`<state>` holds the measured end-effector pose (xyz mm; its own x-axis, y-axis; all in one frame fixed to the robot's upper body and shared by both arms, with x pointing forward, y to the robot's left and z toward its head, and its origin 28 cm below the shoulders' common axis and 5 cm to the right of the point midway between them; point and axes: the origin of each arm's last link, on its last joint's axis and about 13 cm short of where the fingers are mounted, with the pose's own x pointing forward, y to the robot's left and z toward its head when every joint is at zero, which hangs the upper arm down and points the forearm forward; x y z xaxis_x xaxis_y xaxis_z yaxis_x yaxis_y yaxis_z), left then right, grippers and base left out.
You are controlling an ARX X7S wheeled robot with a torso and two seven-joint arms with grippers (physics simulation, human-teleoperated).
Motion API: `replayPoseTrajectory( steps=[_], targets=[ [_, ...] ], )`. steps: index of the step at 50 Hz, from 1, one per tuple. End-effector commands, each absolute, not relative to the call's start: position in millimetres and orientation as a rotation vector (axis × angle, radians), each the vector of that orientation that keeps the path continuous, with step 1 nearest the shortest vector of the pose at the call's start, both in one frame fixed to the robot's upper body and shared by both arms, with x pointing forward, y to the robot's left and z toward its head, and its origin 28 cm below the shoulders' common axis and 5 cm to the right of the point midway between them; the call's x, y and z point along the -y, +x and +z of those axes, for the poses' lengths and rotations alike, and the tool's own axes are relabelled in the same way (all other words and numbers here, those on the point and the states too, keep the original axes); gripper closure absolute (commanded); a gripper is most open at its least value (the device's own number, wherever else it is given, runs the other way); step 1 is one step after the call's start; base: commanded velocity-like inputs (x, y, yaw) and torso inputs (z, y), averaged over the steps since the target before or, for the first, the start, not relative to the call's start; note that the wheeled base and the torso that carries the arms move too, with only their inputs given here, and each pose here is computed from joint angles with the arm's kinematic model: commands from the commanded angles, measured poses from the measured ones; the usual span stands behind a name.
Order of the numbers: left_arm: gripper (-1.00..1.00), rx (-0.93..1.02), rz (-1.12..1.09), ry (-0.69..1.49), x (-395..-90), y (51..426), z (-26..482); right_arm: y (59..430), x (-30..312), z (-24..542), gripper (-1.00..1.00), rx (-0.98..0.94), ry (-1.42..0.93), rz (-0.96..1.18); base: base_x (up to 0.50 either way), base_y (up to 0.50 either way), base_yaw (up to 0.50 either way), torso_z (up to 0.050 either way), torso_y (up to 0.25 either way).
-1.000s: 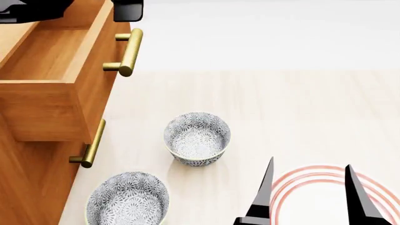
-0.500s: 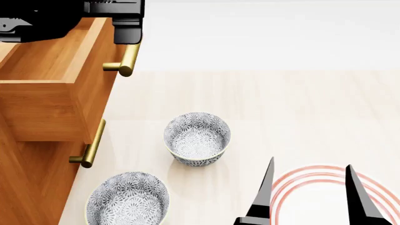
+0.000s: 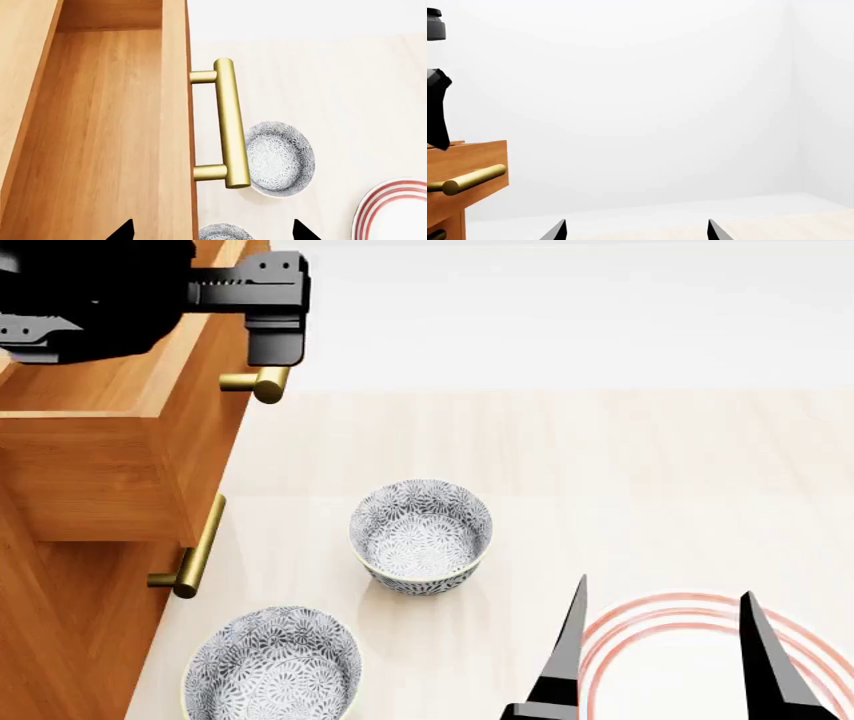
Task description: Open the top drawer of the cabinet.
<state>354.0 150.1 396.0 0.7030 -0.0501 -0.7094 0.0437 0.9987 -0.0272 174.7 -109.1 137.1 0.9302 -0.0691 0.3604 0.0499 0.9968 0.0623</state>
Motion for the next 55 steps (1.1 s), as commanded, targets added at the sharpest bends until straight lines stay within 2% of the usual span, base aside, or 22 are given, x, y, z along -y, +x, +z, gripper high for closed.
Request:
replayPoseTrajectory(
  steps=[1, 35, 55],
  targets=[
    [-1.0, -0.772, -0.081, -0.045, -145, 358, 392, 177, 110, 137, -1.0, 0.385, 0.053, -0.056, 0.0, 0.0, 0.0, 0.0, 0.0],
    [-1.0, -0.815, -0.089, -0.052, -144, 367, 362, 176, 110, 136, -1.0, 0.378, 0.05, -0.057, 0.0, 0.0, 0.0, 0.0, 0.0],
    [-1.0, -0.799, -0.159, -0.052, -130, 359, 369, 176, 110, 136, -1.0, 0.379, 0.051, -0.055, 0.0, 0.0, 0.0, 0.0, 0.0]
  ],
)
